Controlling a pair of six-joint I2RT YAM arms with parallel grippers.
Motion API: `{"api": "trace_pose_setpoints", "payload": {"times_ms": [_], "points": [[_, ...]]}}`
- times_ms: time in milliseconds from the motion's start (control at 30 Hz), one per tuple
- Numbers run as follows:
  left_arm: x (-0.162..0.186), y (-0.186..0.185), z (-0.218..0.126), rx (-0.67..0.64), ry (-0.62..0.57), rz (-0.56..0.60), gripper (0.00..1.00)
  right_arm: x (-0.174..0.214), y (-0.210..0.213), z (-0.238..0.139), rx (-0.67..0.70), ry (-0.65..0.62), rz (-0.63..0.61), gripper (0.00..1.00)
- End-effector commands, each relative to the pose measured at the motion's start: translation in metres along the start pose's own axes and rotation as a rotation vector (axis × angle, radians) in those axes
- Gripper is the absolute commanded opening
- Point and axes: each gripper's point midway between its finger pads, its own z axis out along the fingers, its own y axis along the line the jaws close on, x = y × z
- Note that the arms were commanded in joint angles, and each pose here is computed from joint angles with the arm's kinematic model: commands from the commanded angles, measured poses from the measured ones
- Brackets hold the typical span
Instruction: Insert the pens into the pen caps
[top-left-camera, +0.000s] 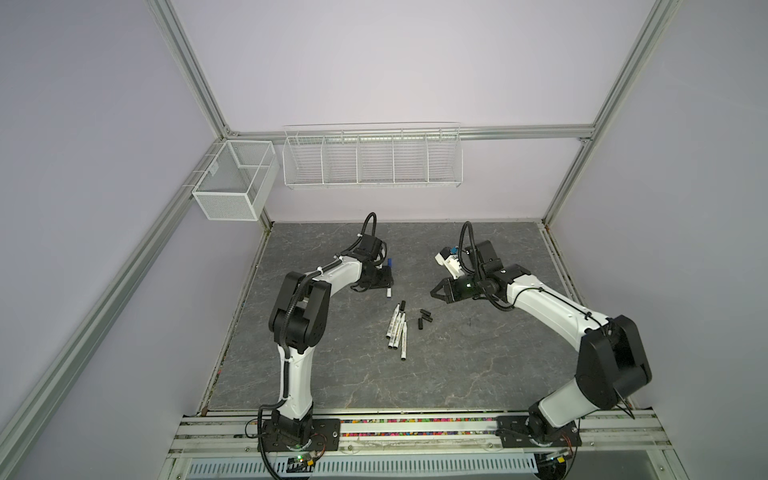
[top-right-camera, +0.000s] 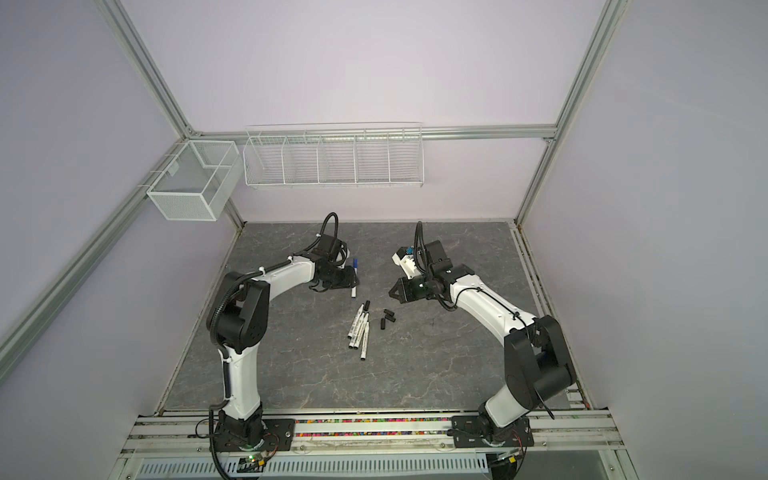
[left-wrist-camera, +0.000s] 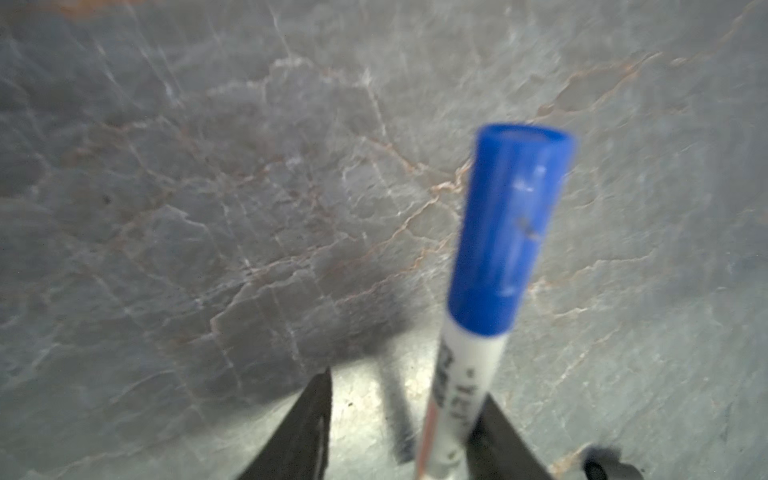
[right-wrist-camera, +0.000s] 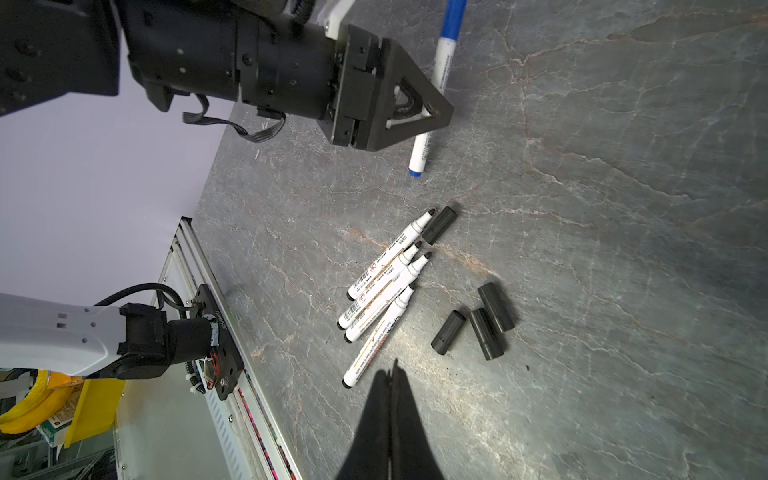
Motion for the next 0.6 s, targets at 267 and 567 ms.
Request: {"api": "trace_pose_setpoints", "payload": {"times_ms": [267, 567], "points": [[0.023, 0.006, -0.01, -0.041, 0.107, -0.002, 0.6, -0.011, -0.014, 0.017, 0.028, 0.01, 0.065, 0.1], [0.022, -0.002, -0.013, 0.017, 0.066, 0.015, 0.6, -0.075, -0.026, 0.094, -0.053, 0.019, 0.142, 0.41]]}}
